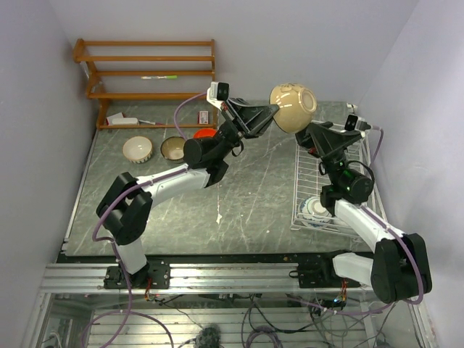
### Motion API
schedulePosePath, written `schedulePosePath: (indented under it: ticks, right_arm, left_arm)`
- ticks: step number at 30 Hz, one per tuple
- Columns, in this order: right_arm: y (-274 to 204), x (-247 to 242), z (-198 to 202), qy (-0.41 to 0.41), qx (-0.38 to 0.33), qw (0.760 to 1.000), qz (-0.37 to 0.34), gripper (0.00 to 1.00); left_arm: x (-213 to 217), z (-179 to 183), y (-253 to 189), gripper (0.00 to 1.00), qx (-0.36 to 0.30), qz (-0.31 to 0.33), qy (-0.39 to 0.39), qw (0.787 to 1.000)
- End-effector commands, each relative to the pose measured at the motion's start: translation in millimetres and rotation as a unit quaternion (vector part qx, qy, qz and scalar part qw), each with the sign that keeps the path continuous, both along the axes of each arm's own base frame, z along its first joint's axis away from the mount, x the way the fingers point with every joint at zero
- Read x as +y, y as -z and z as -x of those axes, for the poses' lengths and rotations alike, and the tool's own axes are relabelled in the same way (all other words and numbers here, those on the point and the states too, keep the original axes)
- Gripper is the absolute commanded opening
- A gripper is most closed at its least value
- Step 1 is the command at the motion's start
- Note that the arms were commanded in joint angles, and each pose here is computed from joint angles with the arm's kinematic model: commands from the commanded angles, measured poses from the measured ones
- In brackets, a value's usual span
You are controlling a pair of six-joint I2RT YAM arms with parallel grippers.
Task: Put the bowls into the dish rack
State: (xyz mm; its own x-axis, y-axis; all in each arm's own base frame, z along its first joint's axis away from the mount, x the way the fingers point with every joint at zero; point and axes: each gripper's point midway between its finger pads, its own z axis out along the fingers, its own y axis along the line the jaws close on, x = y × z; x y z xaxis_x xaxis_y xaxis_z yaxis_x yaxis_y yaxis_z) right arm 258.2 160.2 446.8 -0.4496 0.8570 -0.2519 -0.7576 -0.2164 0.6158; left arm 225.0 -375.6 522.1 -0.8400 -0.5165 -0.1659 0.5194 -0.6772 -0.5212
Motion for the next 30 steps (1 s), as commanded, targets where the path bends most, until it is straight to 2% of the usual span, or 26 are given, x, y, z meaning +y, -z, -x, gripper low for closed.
schedulePosePath:
  ticks: [1, 11, 17, 27, 30]
  right_arm:
    - [-50, -18, 61, 0.019, -0.171, 0.984, -0.048, 0.85]
    - [-68, -23, 73, 0.016, -0.197, 0.978, -0.062, 0.84]
    - [-77, -24, 81, -0.015, -0.197, 0.977, -0.075, 0.83]
    - [-98, -30, 99, -0.039, -0.219, 0.97, -0.097, 0.83]
    - [-103, -33, 105, -0.042, -0.225, 0.968, -0.104, 0.8]
  left_arm:
    - [54, 46, -48, 0.07, -0.088, 0.124, 0.005, 0.988]
    - [53, 46, -51, 0.07, -0.091, 0.129, 0.004, 0.987]
    - [54, 48, -60, 0.07, -0.105, 0.14, 0.0, 0.985]
    - [36, 52, -58, 0.07, -0.111, 0.144, 0.018, 0.983]
    - [32, 55, -59, 0.07, -0.118, 0.144, 0.016, 0.982]
